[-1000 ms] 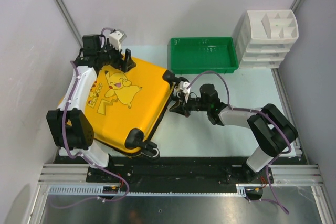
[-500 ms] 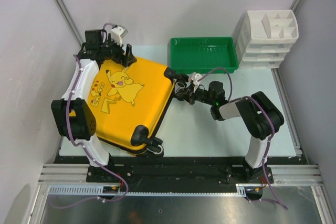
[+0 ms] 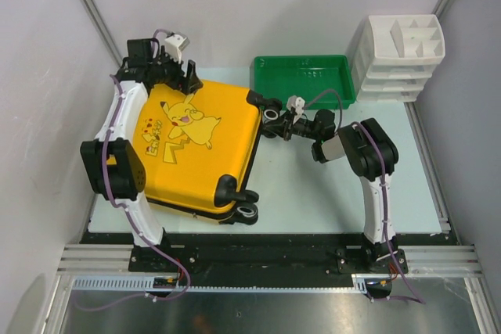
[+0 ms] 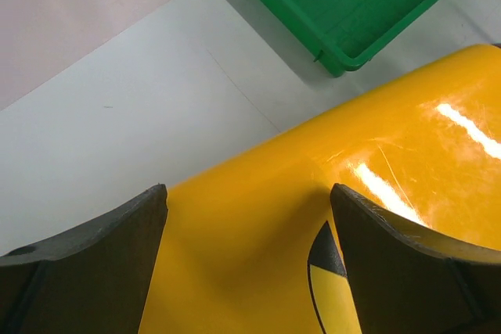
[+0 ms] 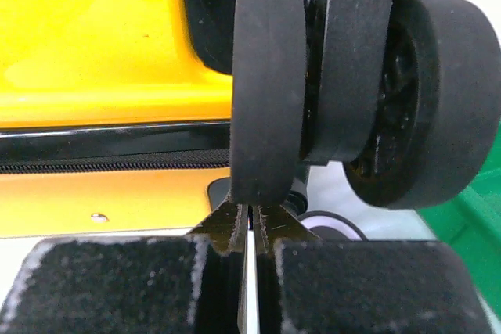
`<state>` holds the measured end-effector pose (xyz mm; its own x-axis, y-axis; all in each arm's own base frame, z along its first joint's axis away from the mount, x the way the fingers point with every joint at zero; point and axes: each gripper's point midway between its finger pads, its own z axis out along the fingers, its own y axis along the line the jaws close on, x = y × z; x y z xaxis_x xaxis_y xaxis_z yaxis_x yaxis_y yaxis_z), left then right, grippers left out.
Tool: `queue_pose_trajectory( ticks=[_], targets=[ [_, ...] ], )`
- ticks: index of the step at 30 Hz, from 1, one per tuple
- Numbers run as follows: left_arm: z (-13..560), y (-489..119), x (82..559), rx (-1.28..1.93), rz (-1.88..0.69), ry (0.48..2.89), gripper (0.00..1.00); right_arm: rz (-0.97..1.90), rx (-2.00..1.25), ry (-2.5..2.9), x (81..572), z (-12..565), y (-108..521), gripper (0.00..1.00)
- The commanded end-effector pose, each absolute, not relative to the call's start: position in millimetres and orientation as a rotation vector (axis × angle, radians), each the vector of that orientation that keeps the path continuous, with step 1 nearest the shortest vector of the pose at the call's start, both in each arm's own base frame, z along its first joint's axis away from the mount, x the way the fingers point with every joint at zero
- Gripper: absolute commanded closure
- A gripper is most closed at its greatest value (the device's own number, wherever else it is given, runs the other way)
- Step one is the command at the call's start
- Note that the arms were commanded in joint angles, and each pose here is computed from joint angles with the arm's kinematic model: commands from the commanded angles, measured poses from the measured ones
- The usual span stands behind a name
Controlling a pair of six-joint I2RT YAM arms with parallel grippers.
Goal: Open, take out, and arrange the luggage
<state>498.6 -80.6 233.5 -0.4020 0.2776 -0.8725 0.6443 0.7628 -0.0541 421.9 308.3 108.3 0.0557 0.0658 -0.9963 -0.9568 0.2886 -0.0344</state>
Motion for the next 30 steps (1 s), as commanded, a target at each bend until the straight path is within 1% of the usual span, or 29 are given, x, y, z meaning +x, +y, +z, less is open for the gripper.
queue_pose_trajectory(
  ticks=[1, 2, 3, 4, 5, 6, 8, 10, 11, 12, 16, 17, 21, 23, 26, 30],
  targets=[
    [133, -72, 429, 0.611, -0.670, 2.474, 0.11, 0.773, -0.799, 1.026, 485, 172, 262, 1.00],
    [145, -75, 434, 0.621, -0.684, 2.434, 0.10, 0.783, -0.804, 1.026, 484, 172, 262, 1.00],
    [169, -80, 443, 0.648, -0.681, 2.363, 0.09, 0.811, -0.825, 1.022, 479, 173, 265, 1.00],
    [189, -90, 446, 0.690, -0.702, 2.291, 0.06, 0.829, -0.827, 1.027, 476, 173, 265, 1.00],
    [205, -95, 450, 0.724, -0.682, 2.241, 0.05, 0.855, -0.823, 1.035, 473, 174, 267, 1.00],
    [232, -112, 457, 0.795, -0.645, 2.161, 0.04, 0.868, -0.833, 1.036, 470, 173, 269, 1.00],
    [248, -120, 464, 0.885, -0.506, 2.106, 0.02, 0.887, -0.835, 1.032, 465, 177, 273, 1.00],
    [261, -150, 461, 1.032, -0.445, 2.016, 0.00, 0.904, -0.848, 1.026, 462, 180, 275, 1.00],
    [262, -156, 460, 1.070, -0.399, 2.002, 0.00, 0.916, -0.852, 1.030, 459, 179, 277, 1.00],
    [264, -180, 454, 1.159, -0.391, 1.954, 0.00, 0.924, -0.860, 1.029, 457, 179, 277, 1.00],
    [255, -230, 440, 1.371, -0.354, 1.847, 0.00, 0.936, -0.877, 1.028, 449, 181, 278, 1.00],
    [244, -241, 439, 1.414, -0.360, 1.840, 0.00, 0.943, -0.882, 1.035, 446, 178, 277, 1.00],
    [244, -284, 446, 1.519, -0.365, 1.724, 0.00, 0.944, -0.885, 1.047, 443, 176, 273, 1.00],
    [254, -296, 452, 1.535, -0.352, 1.663, 0.00, 0.940, -0.884, 1.048, 443, 177, 271, 1.00],
    [238, -316, 455, 1.622, -0.311, 1.617, 0.00, 0.937, -0.881, 1.050, 444, 177, 268, 1.00],
    [217, -325, 456, 1.714, -0.255, 1.585, 0.01, 0.941, -0.885, 1.054, 443, 175, 268, 1.00]
  ],
)
